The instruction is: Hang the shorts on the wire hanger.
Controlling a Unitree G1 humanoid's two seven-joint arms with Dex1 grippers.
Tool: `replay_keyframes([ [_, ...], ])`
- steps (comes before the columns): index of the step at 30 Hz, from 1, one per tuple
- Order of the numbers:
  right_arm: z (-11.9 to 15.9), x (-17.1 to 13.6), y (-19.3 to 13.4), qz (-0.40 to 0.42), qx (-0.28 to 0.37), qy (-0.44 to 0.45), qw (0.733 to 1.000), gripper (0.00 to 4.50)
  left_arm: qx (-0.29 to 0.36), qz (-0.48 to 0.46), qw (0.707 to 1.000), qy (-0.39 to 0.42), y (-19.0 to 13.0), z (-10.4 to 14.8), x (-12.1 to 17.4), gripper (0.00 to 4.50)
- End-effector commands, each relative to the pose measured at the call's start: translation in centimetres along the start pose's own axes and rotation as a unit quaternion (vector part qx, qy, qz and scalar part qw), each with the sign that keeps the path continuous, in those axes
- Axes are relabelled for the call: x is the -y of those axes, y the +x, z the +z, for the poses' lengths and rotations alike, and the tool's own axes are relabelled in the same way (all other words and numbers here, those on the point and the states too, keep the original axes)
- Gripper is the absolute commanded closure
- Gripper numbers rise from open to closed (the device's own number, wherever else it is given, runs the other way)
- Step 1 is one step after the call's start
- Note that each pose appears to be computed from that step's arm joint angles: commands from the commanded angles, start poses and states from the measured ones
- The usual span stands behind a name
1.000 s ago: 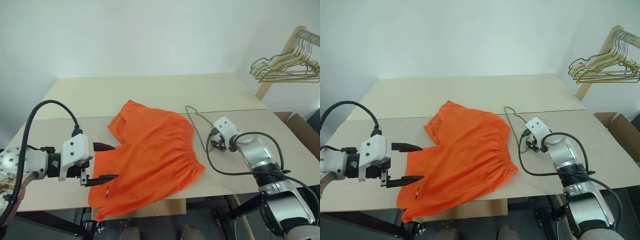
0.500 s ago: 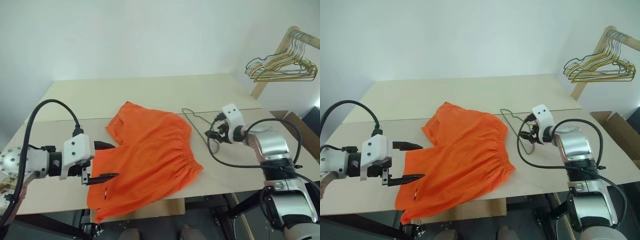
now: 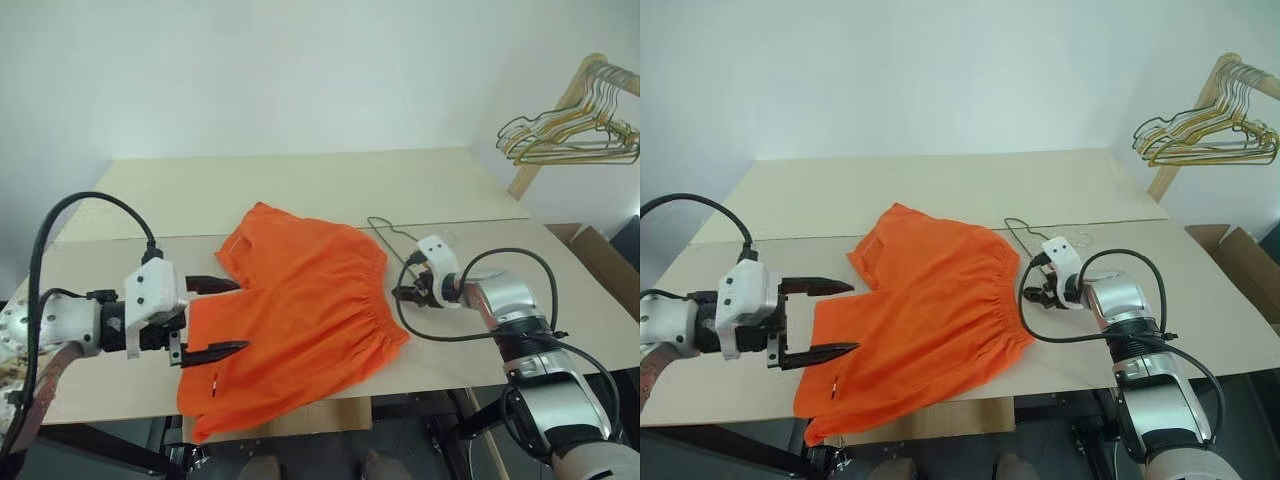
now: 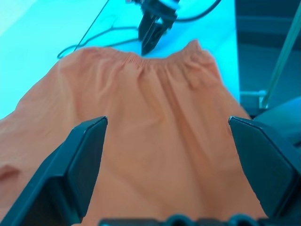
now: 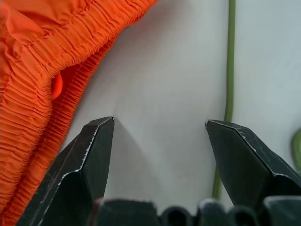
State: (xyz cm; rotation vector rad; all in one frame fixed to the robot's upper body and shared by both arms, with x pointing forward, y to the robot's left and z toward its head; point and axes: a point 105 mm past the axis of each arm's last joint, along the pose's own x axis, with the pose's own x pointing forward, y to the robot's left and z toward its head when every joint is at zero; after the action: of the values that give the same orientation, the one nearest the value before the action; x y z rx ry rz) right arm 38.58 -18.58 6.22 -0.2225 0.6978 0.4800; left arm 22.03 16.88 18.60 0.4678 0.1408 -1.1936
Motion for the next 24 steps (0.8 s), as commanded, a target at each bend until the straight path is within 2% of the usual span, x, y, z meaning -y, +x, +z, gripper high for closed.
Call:
replay_keyframes([
  [1,2.4,0.6,-1.2,-0.015,0.050,-0.019,0.998,0.82,0.027,-0.021,0.999,0.006,0.4,1.0,0.9,0.02],
  [4,2.5,1.0,-1.4,-0.019,0.059,-0.008,0.998,0.82,0.031,-0.031,0.999,-0.001,1.1,0.7,1.4,0.02],
  [9,1.4,2.4,-1.1,-0.052,0.038,0.010,0.998,0.82,0.052,-0.041,0.998,-0.002,1.9,1.1,1.6,0.02],
  [13,0.5,2.6,-0.7,-0.031,0.016,0.039,0.999,0.82,0.058,-0.048,0.997,0.002,2.4,1.4,1.7,0.02],
  [20,-1.4,2.4,-0.1,-0.002,-0.045,0.017,0.999,0.82,0.065,-0.058,0.996,0.006,2.9,1.7,1.9,0.02],
  [24,-2.9,2.2,0.2,0.001,-0.079,0.030,0.996,1.73,0.061,-0.058,0.996,0.003,3.1,1.4,2.2,0.00],
])
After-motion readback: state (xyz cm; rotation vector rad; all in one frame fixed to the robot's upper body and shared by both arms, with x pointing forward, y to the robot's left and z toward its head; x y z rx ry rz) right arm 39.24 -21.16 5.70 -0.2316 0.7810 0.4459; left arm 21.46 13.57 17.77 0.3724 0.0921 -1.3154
